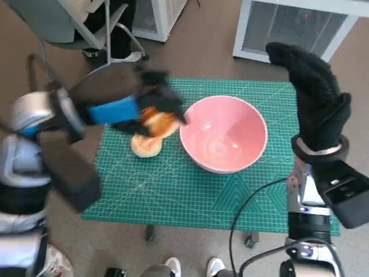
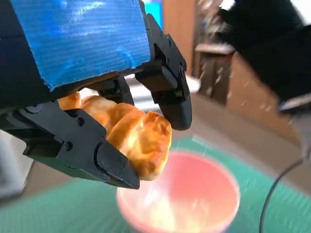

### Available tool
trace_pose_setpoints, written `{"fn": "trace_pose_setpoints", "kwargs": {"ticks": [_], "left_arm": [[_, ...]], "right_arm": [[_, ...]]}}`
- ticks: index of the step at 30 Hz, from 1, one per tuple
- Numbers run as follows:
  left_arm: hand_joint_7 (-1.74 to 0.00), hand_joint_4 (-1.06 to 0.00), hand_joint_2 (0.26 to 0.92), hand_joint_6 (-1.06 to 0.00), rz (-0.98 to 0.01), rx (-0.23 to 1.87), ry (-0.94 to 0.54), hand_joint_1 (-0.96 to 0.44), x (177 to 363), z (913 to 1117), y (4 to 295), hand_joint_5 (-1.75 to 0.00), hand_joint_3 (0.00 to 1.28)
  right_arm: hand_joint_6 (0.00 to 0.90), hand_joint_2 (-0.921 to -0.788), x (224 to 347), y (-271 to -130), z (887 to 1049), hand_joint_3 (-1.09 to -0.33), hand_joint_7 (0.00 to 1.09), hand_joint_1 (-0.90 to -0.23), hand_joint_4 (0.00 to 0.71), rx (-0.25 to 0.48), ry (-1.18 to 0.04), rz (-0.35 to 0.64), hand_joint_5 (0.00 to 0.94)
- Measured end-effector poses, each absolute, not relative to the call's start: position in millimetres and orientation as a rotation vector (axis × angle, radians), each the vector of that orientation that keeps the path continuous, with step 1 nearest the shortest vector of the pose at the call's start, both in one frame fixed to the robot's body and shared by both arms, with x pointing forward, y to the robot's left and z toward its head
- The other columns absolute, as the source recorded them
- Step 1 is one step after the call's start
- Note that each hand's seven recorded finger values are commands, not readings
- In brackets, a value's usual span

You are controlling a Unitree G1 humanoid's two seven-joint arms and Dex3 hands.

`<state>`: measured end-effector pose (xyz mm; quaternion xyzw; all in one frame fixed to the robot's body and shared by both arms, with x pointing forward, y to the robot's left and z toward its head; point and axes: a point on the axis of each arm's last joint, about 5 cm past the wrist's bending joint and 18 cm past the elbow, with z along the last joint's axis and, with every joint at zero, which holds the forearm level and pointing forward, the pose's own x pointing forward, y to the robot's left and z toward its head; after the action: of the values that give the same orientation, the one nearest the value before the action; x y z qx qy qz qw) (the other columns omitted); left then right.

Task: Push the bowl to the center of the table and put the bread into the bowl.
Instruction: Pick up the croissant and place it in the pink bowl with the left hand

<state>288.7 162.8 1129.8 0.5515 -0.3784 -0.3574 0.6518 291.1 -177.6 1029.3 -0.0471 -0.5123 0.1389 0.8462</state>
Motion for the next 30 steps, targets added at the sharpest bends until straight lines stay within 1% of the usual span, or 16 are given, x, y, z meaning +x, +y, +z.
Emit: {"fn": "trace_pose_setpoints", "kwargs": {"ticks": [4,7,10,18,26,29,30], "left_arm": [[-0.98,-0.76,0.881,-0.85,-0.846,1.232,-0.889,0.00,301.2,1128,147,-1.03,0.01],[-1.06,-0.70,0.906,-0.80,-0.879,1.230,-0.889,0.00,310.2,1125,136,-1.07,0.01],[-1.12,-0.66,0.916,-0.76,-0.904,1.241,-0.876,0.00,318.9,1123,125,-1.10,0.04],[-1.21,-0.61,0.920,-0.70,-0.941,1.281,-0.844,0.00,334.1,1117,99,-1.13,0.07],[-1.23,-0.59,0.921,-0.68,-0.975,1.269,-0.744,0.00,346.0,1100,80,-1.15,0.09],[-1.23,-0.58,0.921,-0.67,-0.979,1.266,-0.701,0.00,348.8,1093,75,-1.17,0.10],[-1.22,-0.57,0.921,-0.65,-0.980,1.267,-0.688,0.00,349.6,1091,74,-1.20,0.11]], "right_arm": [[0.067,-0.921,290.5,-178.2,1028.5,-0.692,0.61,-0.580,0.312,-0.103,-1.082,0.286,0.003],[0.067,-0.921,290.0,-178.8,1027.8,-0.697,0.61,-0.579,0.312,-0.106,-1.081,0.281,0.003],[0.066,-0.921,289.4,-179.3,1027.4,-0.699,0.61,-0.579,0.312,-0.113,-1.081,0.275,0.003],[0.063,-0.921,287.1,-180.2,1027.3,-0.702,0.62,-0.581,0.312,-0.122,-1.088,0.259,0.003],[0.062,-0.921,285.3,-180.6,1027.3,-0.702,0.62,-0.579,0.309,-0.119,-1.094,0.246,0.001],[0.062,-0.921,284.3,-180.8,1027.5,-0.701,0.62,-0.581,0.302,-0.117,-1.098,0.242,0.000],[0.062,-0.921,284.0,-180.8,1027.6,-0.701,0.62,-0.581,0.299,-0.117,-1.099,0.241,0.000]]}}
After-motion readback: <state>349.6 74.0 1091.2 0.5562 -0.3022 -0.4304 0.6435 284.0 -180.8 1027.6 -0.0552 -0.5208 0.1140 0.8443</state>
